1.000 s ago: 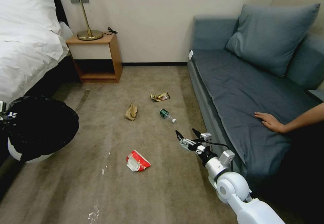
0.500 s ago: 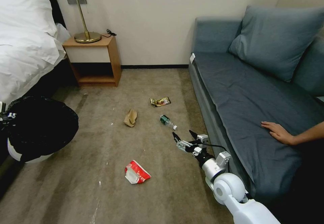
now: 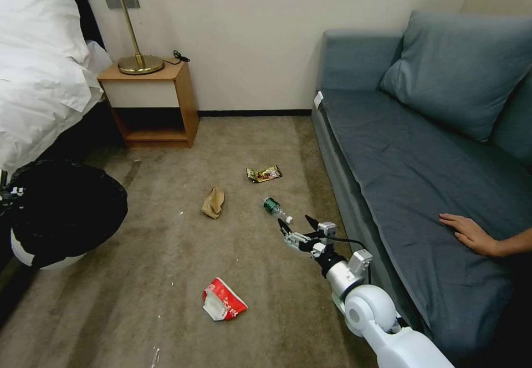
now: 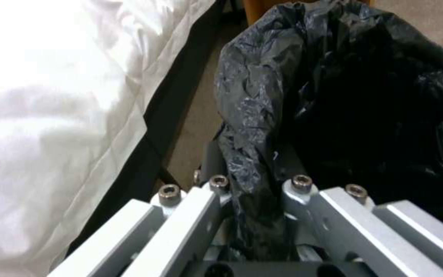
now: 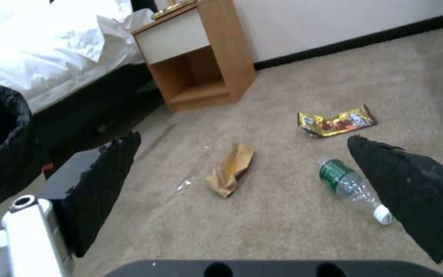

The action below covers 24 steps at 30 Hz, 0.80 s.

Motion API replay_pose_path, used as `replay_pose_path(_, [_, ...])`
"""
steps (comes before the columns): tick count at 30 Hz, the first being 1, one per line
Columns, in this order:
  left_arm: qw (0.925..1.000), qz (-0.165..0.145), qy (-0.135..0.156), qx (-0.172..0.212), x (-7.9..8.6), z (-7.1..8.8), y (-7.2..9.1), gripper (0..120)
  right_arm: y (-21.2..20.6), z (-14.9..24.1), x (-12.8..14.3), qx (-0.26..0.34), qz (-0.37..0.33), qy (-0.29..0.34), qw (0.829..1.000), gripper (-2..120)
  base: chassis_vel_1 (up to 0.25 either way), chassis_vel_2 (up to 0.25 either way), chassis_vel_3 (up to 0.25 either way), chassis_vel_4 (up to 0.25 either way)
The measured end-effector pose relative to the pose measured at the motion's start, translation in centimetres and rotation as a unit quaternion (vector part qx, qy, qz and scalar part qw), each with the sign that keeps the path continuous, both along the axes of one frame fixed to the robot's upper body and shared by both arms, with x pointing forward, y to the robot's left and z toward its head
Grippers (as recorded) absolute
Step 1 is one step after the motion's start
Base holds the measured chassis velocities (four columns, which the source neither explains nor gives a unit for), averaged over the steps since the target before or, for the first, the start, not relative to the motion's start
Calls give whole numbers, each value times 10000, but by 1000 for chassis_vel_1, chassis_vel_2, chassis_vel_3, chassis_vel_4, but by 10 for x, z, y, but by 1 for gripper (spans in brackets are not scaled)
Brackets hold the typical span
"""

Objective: Pick up the trash bin, then pick up the garbage on the floor and place it into the trash bin.

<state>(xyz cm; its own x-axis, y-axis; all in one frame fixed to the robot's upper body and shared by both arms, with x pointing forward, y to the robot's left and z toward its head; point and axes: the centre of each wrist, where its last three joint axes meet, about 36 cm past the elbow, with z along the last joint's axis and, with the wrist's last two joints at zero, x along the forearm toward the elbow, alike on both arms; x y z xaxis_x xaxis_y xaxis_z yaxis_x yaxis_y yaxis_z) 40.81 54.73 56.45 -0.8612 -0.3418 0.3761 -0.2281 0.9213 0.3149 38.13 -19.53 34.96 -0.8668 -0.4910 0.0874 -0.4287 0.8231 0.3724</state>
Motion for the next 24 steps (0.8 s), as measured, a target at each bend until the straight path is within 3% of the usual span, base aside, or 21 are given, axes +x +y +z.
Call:
replay_pose_path(14, [9999,-69,-102,-16,-10,5,-8,4,25,-11,14,-158,806,506,9953,100,0,0,0,0])
replay_pose_path(24, [9996,-248,-167,-7,-20,-2,-26,4,109,-78,7,-373,1780,1130,9768,100,0,0,0,0])
